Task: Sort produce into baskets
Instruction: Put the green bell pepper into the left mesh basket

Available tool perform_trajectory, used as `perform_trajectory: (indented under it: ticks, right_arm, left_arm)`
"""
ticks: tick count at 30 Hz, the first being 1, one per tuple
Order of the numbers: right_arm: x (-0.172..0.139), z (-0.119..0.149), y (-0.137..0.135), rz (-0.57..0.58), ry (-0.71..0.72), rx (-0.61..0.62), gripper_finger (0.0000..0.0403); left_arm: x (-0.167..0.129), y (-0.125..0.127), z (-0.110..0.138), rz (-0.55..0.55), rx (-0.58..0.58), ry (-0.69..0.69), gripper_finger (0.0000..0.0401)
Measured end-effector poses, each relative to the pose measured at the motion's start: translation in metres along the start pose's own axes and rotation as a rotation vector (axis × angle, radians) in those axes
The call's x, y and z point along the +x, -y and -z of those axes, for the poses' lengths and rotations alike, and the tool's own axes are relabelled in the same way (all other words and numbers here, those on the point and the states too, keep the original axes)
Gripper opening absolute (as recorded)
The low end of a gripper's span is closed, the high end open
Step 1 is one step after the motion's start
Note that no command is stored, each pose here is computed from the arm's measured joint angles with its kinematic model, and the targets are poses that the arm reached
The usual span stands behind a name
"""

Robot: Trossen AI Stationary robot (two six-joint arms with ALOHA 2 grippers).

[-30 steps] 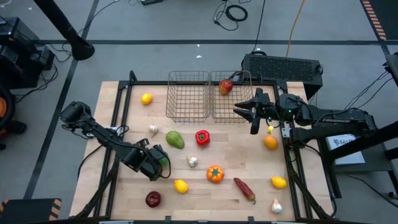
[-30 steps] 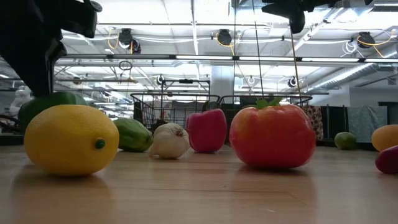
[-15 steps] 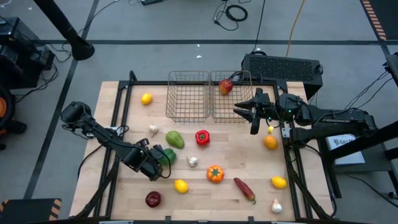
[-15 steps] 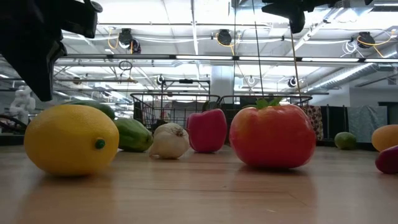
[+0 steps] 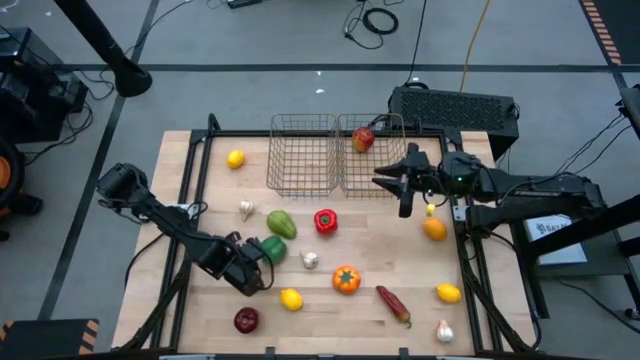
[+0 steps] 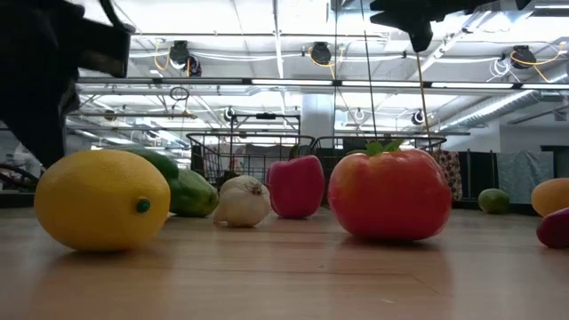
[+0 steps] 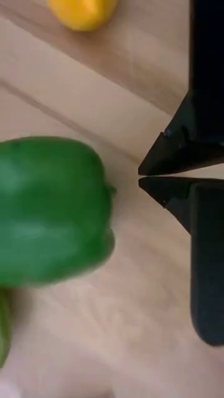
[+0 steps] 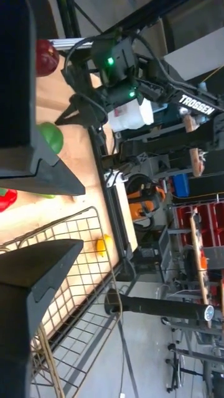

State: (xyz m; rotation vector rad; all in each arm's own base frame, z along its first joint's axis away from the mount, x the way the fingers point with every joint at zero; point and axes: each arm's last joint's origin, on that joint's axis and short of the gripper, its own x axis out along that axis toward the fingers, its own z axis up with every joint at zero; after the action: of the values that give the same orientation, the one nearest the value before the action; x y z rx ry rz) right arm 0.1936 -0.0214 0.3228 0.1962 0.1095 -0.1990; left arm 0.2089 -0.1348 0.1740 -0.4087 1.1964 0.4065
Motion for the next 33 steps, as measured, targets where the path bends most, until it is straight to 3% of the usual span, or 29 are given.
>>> perform_trajectory:
  ticks: [3, 7, 13, 20, 33]
  right_arm:
    - [0.002, 0.001, 0.000, -0.005, -0.004, 0.000, 0.0116]
    - [0.003, 0.001, 0.000, -0.012, -0.006, 0.000, 0.0116]
    - [0.002, 0.001, 0.000, -0.013, -0.006, 0.000, 0.0116]
    - [0.002, 0.001, 0.000, -0.013, -0.006, 0.000, 0.0116]
    - [0.002, 0.001, 0.000, -0.013, -0.006, 0.000, 0.0116]
  left_arm:
    - [0.007, -0.004, 0.007, -0.016, -0.031, 0.017, 0.0054]
    - [0.009, -0.008, 0.017, -0.083, -0.033, 0.137, 0.0090]
    - [0.013, -0.008, 0.023, -0.078, -0.049, 0.204, 0.0122]
    - [0.029, -0.013, 0.030, 0.006, -0.102, 0.249, 0.0125]
    - [0.030, -0.014, 0.029, 0.000, -0.110, 0.307, 0.0125]
